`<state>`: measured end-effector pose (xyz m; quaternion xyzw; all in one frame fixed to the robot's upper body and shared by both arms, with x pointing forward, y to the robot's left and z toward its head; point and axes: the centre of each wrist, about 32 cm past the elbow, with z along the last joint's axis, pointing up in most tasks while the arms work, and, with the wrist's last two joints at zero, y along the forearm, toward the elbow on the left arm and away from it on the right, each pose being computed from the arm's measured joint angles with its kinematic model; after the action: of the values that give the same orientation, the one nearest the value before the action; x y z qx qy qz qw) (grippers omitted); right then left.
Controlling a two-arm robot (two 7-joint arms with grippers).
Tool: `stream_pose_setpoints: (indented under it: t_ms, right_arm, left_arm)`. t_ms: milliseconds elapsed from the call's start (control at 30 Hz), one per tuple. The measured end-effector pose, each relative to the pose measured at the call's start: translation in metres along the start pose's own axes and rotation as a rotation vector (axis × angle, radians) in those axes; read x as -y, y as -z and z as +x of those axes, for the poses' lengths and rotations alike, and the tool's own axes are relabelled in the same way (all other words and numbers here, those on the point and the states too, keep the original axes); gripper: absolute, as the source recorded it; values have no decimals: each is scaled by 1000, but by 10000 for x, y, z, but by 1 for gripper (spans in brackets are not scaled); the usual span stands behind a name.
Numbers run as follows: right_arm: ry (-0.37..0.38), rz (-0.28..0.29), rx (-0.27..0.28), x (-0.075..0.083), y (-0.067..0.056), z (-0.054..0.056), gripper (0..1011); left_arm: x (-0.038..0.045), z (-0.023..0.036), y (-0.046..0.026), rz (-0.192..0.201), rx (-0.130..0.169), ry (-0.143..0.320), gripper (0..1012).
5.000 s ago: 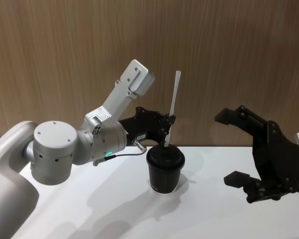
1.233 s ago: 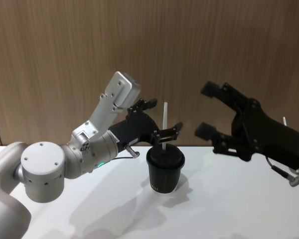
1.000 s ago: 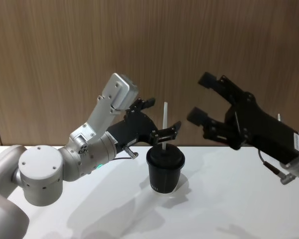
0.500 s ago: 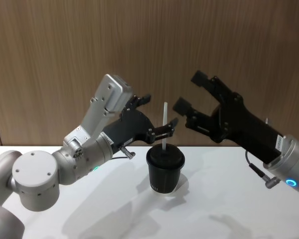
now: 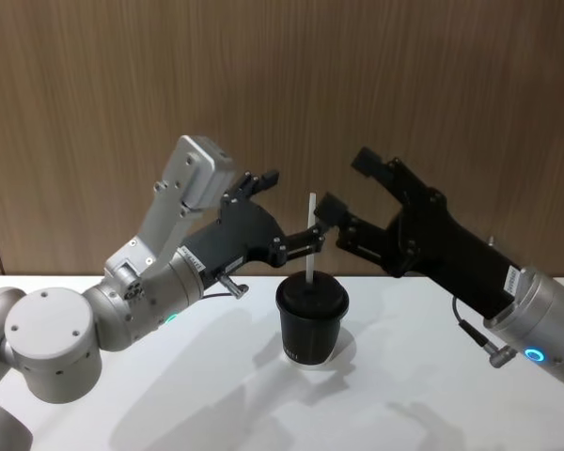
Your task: Pick up the straw with one hand, pass it to the other hand, and insert it into the cup.
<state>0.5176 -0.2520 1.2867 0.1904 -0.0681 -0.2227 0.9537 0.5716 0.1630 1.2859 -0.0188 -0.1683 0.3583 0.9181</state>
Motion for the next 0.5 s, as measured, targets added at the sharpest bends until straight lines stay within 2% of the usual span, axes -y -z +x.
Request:
stream_pose_setpoints:
  t_ms: [500]
  right_arm:
    - [12, 2, -16, -9, 39, -31, 1001]
  left_arm:
    - [-43, -1, -24, -7, -8, 2, 1003]
